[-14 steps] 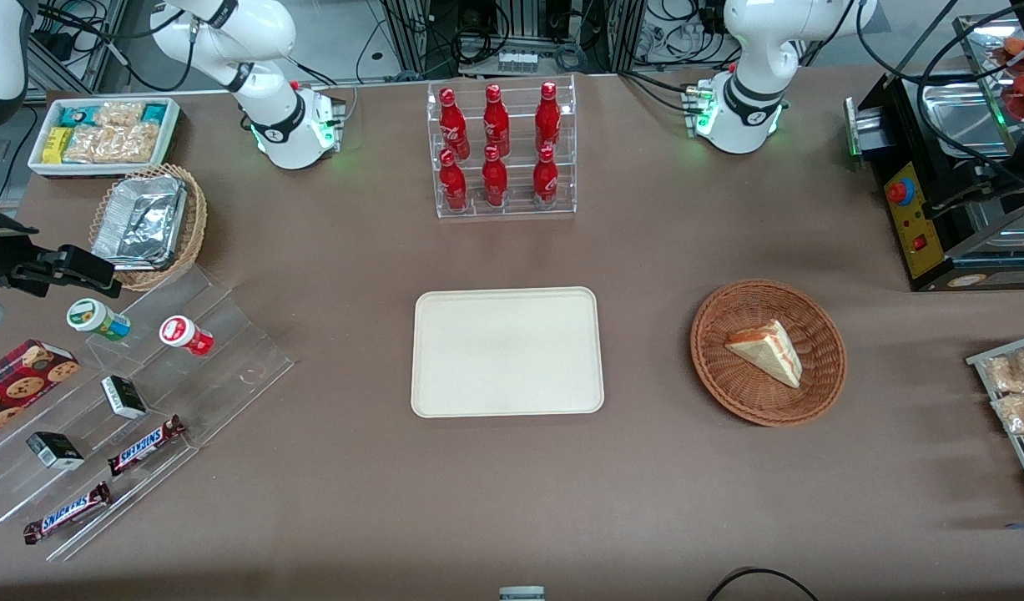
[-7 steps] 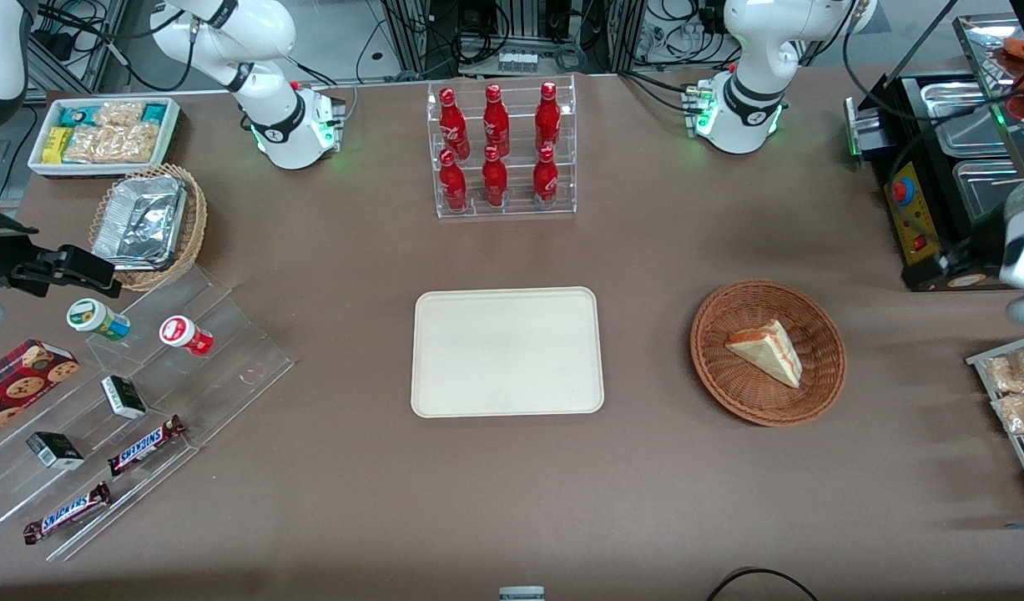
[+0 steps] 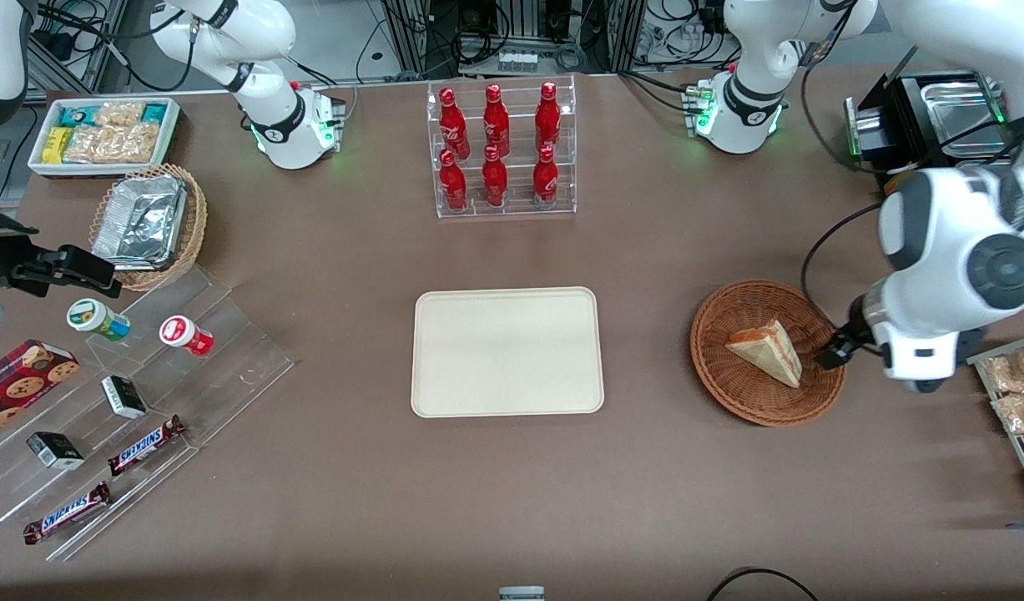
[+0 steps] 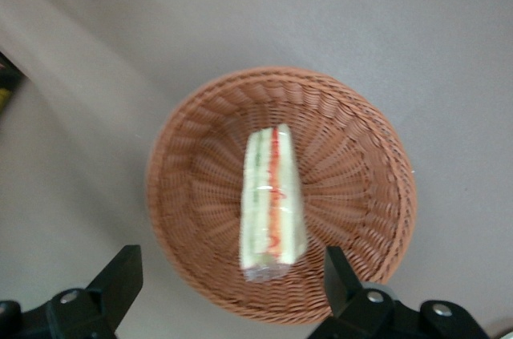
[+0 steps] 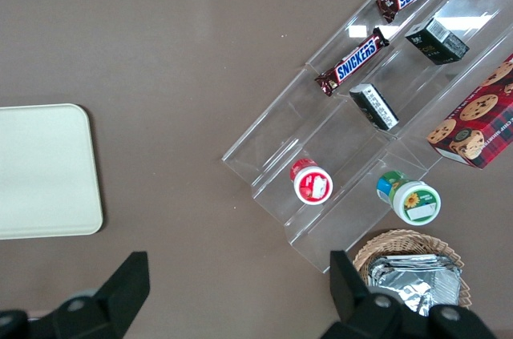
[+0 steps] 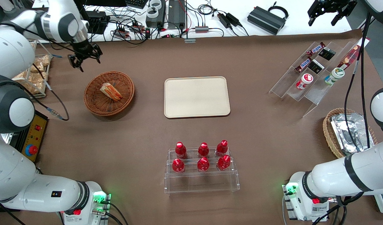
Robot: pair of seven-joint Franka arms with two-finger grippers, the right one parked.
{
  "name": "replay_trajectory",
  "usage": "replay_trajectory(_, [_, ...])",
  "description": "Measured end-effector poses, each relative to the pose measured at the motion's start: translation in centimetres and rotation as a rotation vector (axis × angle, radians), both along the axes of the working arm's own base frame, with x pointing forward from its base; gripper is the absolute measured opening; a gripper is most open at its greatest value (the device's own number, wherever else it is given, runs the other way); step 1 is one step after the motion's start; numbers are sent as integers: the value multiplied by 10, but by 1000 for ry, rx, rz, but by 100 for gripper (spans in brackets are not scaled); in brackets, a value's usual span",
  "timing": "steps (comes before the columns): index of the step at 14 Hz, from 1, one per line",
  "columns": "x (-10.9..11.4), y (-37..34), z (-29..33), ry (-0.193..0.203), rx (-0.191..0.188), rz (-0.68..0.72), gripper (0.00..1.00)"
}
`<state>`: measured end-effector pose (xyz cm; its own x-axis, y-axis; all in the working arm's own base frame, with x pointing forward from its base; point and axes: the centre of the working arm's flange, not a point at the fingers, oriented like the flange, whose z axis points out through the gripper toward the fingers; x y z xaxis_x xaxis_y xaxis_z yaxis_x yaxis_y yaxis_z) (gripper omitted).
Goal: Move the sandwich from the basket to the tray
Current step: 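Lower the left gripper and close it on the wrapped sandwich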
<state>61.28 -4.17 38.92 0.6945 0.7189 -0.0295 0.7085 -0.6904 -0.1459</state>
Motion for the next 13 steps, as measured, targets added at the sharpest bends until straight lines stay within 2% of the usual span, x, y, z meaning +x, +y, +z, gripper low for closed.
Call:
replay_trajectory(2, [-4, -3, -18, -27, -25, 59, 100])
replay_trajectory(5, [-13, -2, -41, -58, -35, 80, 100])
replay_trajectory(8, [-33, 0, -67, -115, -45, 81, 100])
replay_trajectory(11, [-50, 1, -82, -152, -54, 82, 100])
replay_trajectory(13, [-54, 2, -86, -155, -55, 82, 100])
